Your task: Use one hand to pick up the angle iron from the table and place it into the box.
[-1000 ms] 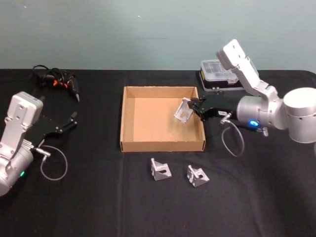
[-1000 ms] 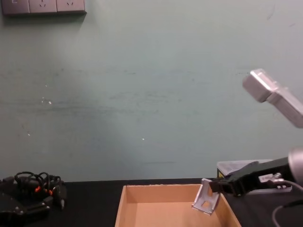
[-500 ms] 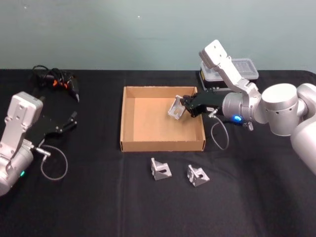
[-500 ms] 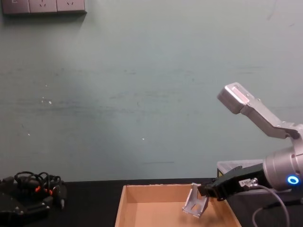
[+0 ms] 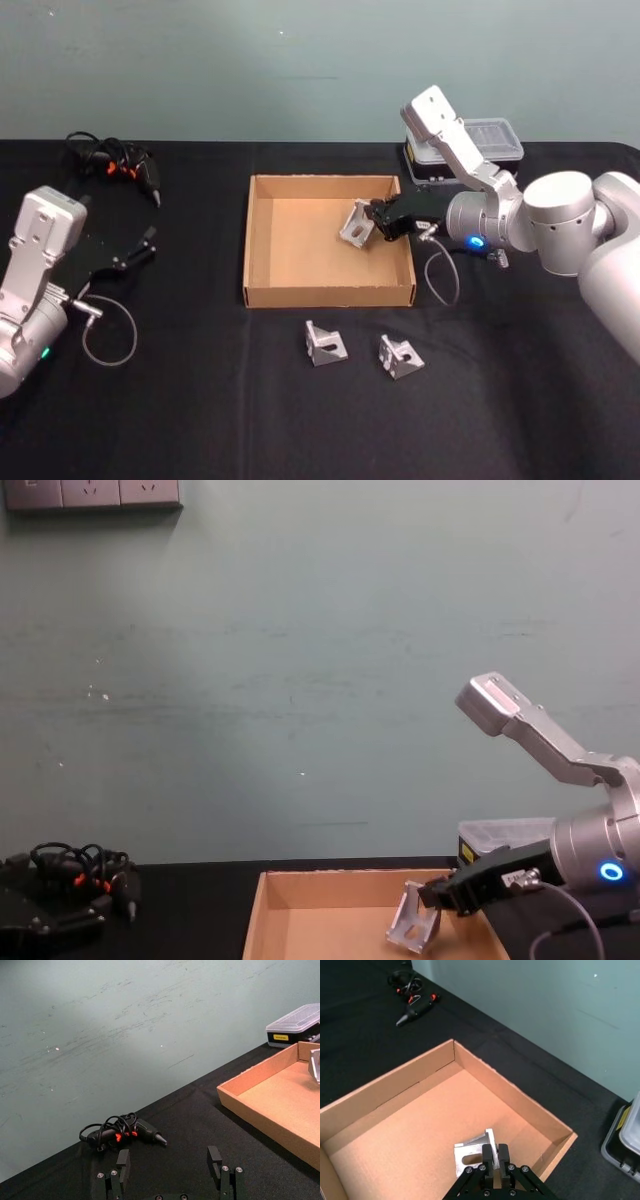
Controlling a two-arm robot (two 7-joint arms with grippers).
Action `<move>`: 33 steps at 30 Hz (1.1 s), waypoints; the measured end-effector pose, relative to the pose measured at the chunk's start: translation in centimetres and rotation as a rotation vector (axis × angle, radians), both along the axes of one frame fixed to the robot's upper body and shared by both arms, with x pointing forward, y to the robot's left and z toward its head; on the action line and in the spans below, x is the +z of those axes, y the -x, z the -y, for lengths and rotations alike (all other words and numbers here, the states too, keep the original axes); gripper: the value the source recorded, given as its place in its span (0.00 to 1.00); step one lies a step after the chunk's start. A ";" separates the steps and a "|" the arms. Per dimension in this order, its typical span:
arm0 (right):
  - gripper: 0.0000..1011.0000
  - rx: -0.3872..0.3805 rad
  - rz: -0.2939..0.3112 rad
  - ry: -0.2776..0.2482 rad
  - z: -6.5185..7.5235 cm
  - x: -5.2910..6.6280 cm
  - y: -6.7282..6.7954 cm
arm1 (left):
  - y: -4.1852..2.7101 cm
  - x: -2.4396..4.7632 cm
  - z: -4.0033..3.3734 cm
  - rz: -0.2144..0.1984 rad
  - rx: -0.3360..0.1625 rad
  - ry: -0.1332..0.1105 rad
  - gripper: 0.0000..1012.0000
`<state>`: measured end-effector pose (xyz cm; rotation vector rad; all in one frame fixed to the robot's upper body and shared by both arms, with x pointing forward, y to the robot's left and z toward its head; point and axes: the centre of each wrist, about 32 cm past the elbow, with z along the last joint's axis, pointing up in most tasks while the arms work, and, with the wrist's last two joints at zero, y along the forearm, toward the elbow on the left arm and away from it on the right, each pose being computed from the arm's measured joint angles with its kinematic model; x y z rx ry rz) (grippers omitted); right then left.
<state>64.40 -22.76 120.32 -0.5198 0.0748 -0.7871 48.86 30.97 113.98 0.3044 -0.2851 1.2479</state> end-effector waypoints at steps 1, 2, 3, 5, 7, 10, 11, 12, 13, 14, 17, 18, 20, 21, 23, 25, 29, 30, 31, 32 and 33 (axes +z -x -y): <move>0.08 0.002 -0.004 0.001 0.0 0.0 0.0 | 0.00 0.00 0.00 0.000 0.000 0.000 1.00; 0.08 0.005 -0.006 0.001 0.0 0.0 -0.1 | 0.00 0.00 0.00 0.000 0.000 0.000 1.00; 0.08 0.005 -0.005 0.001 0.0 0.0 -0.1 | 0.00 0.00 0.00 0.000 0.000 0.000 1.00; 0.08 0.005 -0.005 0.000 0.0 0.0 -0.1 | 0.00 0.00 0.00 0.000 0.000 0.000 1.00; 0.08 0.005 -0.004 0.000 0.0 0.0 -0.1 | 0.00 0.00 0.00 0.000 0.000 0.000 1.00; 0.08 0.006 -0.003 0.000 0.0 0.0 -0.1 | 0.00 0.00 0.00 0.000 0.000 0.000 1.00; 0.08 0.006 -0.003 0.000 0.0 0.0 0.0 | 0.00 0.00 0.00 0.000 0.000 0.000 1.00; 0.08 0.005 -0.002 0.000 0.0 0.0 0.0 | 0.00 0.00 0.00 0.000 0.000 0.000 1.00; 0.08 0.004 -0.002 0.000 0.0 0.0 0.0 | 0.00 0.00 0.00 0.000 0.000 0.000 1.00; 0.08 0.004 -0.002 0.000 0.0 0.0 0.0 | 0.00 0.00 0.00 0.000 0.000 0.000 1.00; 0.16 0.004 -0.001 0.000 -0.1 0.0 0.0 | 0.00 0.00 0.00 0.000 0.000 0.000 1.00; 0.18 0.004 -0.001 0.000 -0.1 0.0 0.0 | 0.00 0.00 0.00 0.000 0.000 0.000 1.00; 0.25 0.004 -0.001 -0.001 -0.1 0.0 0.0 | 0.00 0.00 0.00 0.000 0.000 0.000 1.00; 0.27 0.004 -0.001 -0.001 -0.1 0.0 0.0 | 0.00 0.00 0.00 0.000 0.000 0.000 1.00; 0.35 0.004 0.000 -0.001 -0.1 0.0 0.0 | 0.00 0.00 0.00 0.000 0.000 0.000 1.00; 0.39 0.003 0.000 -0.001 -0.1 0.0 0.0 | 0.00 0.00 0.00 0.000 0.000 0.000 1.00; 0.51 0.003 0.000 -0.001 0.0 0.0 0.0 | 0.00 0.00 0.00 0.000 0.000 0.000 1.00; 0.55 0.003 0.000 -0.001 0.0 0.0 0.0 | 0.00 0.00 0.00 0.000 0.000 0.000 1.00; 0.59 0.003 0.000 -0.001 0.0 0.0 0.0 | 0.00 0.00 0.00 0.000 0.000 0.000 1.00; 0.63 0.003 0.000 -0.001 0.0 0.0 0.0 | 0.00 0.00 0.00 0.000 0.000 0.000 1.00; 0.64 0.003 0.000 -0.001 0.0 0.0 0.0 | 0.00 0.00 0.00 0.000 0.000 0.000 1.00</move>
